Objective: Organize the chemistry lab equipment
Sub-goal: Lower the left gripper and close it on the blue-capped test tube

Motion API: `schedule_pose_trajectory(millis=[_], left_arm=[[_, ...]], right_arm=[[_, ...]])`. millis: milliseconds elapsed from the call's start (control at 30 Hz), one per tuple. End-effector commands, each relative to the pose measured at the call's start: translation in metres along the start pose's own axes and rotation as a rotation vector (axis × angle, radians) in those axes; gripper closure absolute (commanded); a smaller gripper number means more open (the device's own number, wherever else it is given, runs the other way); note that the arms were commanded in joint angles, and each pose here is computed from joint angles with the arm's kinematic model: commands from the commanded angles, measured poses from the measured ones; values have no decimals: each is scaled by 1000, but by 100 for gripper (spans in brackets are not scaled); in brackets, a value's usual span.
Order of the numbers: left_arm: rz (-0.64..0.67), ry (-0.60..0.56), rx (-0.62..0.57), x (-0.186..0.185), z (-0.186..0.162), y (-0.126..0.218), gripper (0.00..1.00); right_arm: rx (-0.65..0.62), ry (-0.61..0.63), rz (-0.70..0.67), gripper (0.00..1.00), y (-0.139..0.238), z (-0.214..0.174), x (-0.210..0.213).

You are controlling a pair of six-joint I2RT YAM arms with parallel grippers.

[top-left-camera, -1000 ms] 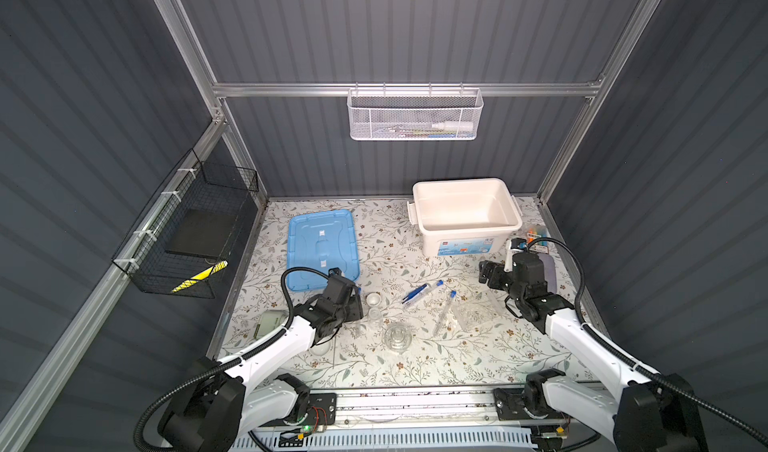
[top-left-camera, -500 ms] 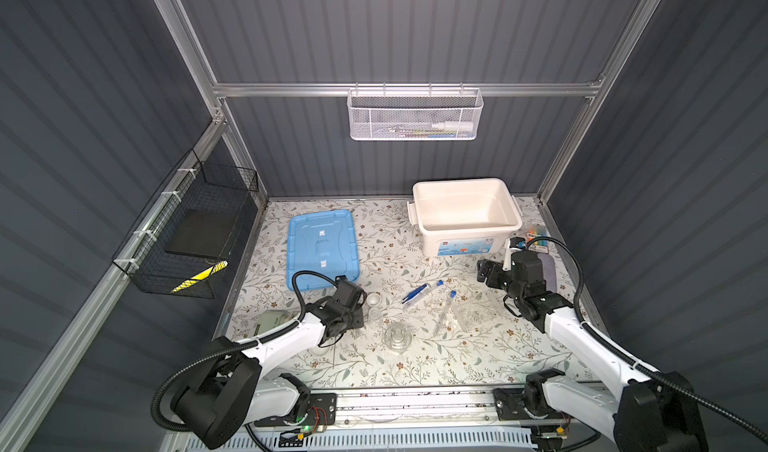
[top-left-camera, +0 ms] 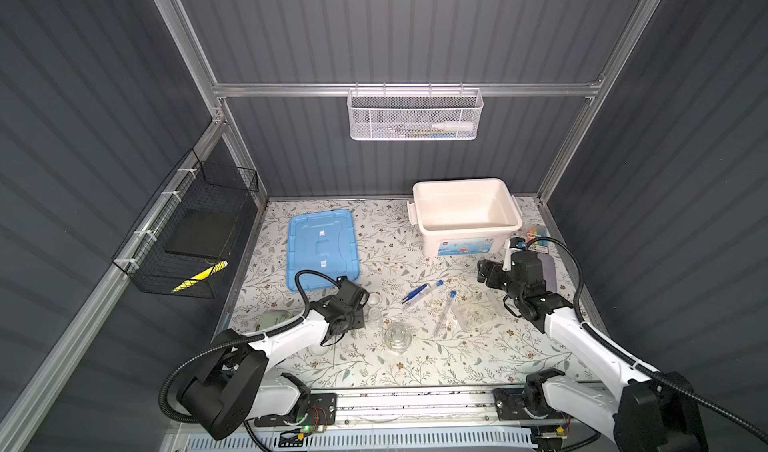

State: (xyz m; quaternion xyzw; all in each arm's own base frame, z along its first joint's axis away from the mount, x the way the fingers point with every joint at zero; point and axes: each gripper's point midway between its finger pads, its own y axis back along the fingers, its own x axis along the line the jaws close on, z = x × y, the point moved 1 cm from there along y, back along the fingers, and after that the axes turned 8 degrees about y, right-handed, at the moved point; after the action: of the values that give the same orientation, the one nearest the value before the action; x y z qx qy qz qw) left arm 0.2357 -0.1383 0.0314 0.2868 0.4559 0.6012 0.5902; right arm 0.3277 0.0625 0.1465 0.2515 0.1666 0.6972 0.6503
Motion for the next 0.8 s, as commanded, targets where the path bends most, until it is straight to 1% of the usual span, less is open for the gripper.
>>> schedule_pose_trajectory(millis=[0,167,200,233,267,333,633,767], left_arm=[[41,-7,20,4,-1,1,64],[98,-16,21,11,0,3,66],[114,-21,20,14,0,3,67],[121,-22,19,15,0,4,68],[124,-22,20,16,0,3,68],[126,-21,20,16,0,3,69],[73,-13,23,8,-2,0,74],[56,-15,32,5,-4,-2,81]], right_arm=[[15,8,-8,9,-1,-7,-1],[31,15,-30,7,-3,-7,-4],[44,17,-47,2,-4,-8,-6],[53,21,-60,1,-4,-7,-8],[88,31,-76,1,-9,-12,-10],[112,46,-77,1,-10,-13,-9],[104,58,-83,1,-6,-15,-11],[123,57,-76,1,-6,-18,-10]])
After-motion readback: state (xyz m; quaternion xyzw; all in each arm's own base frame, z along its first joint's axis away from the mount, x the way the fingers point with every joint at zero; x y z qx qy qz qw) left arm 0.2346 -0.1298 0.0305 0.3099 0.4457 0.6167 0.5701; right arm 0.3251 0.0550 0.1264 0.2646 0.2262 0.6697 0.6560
